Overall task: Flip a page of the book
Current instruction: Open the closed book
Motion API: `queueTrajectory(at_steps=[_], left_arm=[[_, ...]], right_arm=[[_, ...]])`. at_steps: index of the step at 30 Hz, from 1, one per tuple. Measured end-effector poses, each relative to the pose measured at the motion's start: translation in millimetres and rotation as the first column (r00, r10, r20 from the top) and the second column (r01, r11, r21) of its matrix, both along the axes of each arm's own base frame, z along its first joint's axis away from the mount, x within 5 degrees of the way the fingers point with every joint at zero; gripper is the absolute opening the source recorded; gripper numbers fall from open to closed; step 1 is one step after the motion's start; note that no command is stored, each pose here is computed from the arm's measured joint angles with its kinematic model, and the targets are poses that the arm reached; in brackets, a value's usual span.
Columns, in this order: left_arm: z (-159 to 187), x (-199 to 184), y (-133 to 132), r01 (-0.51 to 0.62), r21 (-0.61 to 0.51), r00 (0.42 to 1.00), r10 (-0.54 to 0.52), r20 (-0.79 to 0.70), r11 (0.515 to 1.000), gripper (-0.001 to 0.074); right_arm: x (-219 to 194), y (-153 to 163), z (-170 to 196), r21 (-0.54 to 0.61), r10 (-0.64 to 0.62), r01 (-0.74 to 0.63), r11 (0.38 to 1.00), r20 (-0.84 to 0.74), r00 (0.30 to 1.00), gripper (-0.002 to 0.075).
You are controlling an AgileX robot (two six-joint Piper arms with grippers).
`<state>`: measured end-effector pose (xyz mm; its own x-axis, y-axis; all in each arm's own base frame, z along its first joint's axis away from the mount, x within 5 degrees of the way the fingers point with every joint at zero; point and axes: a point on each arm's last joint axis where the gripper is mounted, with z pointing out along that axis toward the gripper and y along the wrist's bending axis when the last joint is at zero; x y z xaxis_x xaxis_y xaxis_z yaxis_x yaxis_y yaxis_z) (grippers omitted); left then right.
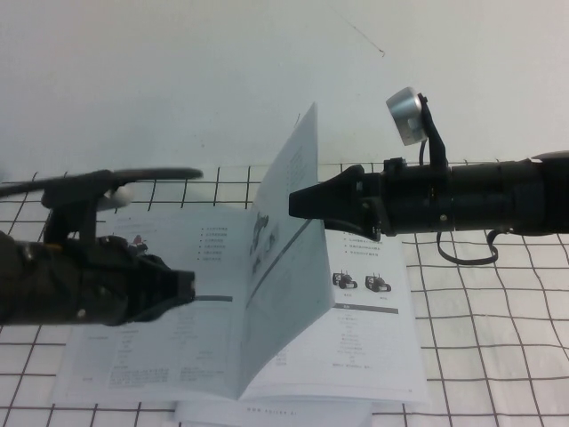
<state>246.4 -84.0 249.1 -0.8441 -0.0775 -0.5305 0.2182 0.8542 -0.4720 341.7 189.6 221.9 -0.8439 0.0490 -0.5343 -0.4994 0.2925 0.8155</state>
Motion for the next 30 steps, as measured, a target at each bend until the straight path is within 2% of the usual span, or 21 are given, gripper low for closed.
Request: queueTrajectory(at_steps=[5,9,19,24,30], left_arm=[[2.5,-48.5,-30.3,0.181,0.008,0.980,-0.181,0.079,0.983,-0.0002],[-2.8,-79.9,-41.6,0.248,0.005,0.962,-0.246,0.122,0.969,-0.0002],[-12.1,-114.8,-66.5,0.304,-0.019,0.932,-0.293,0.215,0.952,-0.0002],[-11.1,-113.1,-77.4,0.239,-0.033,0.933,-0.221,0.284,0.970,-0.0002],[-28.1,-104.7,-88.3,0.184,0.027,0.941,-0.184,0.282,0.983,-0.0002]], right_arm=[[0.0,0.0,0.0,0.000,0.000,0.000,1.000,0.000,1.000,0.0465],[0.3,0.1,0.5,0.001,0.000,0.000,1.000,0.002,1.000,0.0465],[4.2,13.6,18.8,0.022,0.029,-0.031,0.999,0.069,0.997,0.0465],[-4.4,30.2,18.3,0.010,0.061,-0.062,0.998,0.074,0.995,0.0465],[-11.2,42.8,17.0,-0.008,0.081,-0.080,0.997,0.083,0.993,0.0465]])
